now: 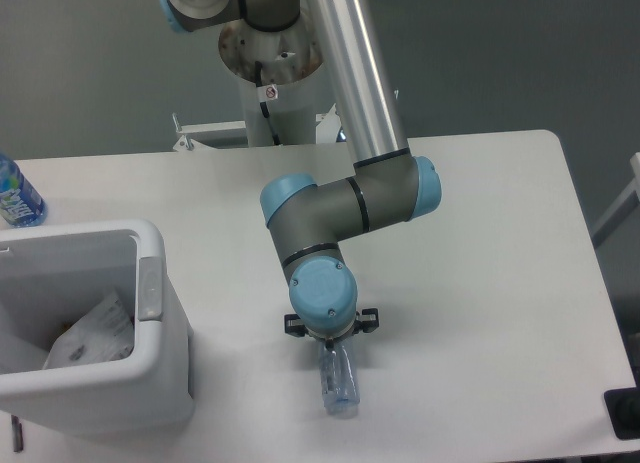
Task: Place the trash in the trash can
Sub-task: 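Lower the gripper around the bottle's middle and close on it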
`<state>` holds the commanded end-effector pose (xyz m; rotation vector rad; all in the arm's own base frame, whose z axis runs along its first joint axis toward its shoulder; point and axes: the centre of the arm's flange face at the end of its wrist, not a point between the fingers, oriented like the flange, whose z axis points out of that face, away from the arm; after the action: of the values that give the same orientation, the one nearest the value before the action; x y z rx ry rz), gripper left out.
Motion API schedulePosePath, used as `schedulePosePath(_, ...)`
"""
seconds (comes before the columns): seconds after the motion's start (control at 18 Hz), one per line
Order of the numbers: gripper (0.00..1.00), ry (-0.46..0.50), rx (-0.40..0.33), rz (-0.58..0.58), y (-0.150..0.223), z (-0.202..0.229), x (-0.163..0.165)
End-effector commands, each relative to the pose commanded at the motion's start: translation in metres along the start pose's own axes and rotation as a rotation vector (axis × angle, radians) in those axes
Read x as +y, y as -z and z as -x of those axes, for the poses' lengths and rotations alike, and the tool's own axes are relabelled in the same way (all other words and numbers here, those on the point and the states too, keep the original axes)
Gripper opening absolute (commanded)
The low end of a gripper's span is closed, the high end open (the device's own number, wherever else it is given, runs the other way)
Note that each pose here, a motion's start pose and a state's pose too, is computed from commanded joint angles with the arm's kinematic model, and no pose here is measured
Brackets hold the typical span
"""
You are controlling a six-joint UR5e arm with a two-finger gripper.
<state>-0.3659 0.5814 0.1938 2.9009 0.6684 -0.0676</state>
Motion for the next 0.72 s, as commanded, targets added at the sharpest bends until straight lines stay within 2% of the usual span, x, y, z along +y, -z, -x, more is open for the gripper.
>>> schedulePosePath(0.11,0.55,0.0,-0.001,-0.003,0.002,0.0,0.001)
schedulePosePath(0.72,0.55,-0.018,-0.005,-0.039,0.025,0.006,0.004)
